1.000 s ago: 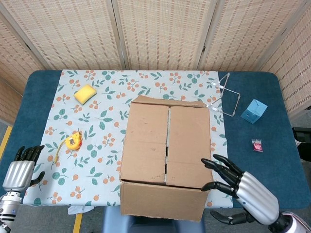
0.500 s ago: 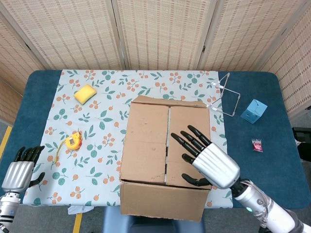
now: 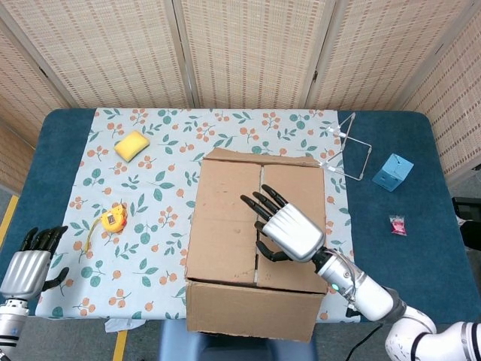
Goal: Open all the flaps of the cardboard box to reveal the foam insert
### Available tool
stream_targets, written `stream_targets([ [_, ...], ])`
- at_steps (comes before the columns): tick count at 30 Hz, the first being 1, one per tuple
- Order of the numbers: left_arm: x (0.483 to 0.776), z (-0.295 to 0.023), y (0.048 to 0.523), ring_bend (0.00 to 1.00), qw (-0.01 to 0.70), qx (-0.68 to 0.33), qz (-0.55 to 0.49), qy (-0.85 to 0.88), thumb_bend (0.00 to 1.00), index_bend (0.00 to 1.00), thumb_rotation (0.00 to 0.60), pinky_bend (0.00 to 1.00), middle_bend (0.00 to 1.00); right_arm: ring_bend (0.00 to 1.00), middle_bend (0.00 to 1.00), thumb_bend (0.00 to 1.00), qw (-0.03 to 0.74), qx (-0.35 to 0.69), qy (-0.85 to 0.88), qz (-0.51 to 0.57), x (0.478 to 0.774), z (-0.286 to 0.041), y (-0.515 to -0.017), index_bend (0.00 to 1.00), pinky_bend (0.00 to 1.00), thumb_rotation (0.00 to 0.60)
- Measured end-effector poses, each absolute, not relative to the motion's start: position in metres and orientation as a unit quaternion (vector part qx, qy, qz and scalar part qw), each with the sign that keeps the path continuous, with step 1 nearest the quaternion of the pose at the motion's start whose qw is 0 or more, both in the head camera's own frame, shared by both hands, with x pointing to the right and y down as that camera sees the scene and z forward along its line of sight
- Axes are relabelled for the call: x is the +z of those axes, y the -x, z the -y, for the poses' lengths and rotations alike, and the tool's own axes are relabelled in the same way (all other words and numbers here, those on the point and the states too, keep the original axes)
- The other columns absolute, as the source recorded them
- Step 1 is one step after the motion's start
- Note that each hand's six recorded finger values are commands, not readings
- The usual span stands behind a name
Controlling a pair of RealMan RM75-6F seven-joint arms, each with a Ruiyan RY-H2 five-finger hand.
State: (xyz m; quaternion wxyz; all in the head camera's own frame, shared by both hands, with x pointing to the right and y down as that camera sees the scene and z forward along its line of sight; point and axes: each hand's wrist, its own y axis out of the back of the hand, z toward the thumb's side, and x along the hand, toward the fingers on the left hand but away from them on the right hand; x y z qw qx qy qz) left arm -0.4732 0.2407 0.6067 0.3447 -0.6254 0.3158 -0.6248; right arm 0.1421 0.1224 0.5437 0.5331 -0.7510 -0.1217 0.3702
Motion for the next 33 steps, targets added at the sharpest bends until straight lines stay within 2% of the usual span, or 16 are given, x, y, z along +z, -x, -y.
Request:
stream_targets([
  [3,0.605,-0.24,0.474,0.14,0.344,-0.623,-0.319,0.626,0.37,0.09,0.6,0.08,0.15,0.07,0.07,0.61,0.53,0.374,0.754,0.11,0.555,-0.12,-0.132,0.56,0.0,0.256],
  [7,0.603,-0.24,0.476,0.14,0.342,-0.62,-0.323,0.628,0.37,0.09,0.6,0.08,0.15,0.07,0.07,0.68,0.524,0.377,0.758,0.094,0.57,-0.119,-0.12,0.57,0.0,0.256],
  [15,0.6,-0.239,0.478,0.14,0.338,-0.615,-0.328,0.632,0.37,0.09,0.6,0.08,0.15,0.07,0.08,0.68,0.525,0.39,0.753,0.072,0.589,-0.116,-0.108,0.61,0.0,0.255],
  [33,0.598,-0.239,0.478,0.14,0.342,-0.612,-0.331,0.632,0.37,0.08,0.6,0.08,0.15,0.05,0.08,0.7,0.565,0.426,0.707,0.014,0.596,-0.12,-0.105,0.65,0.0,0.253],
])
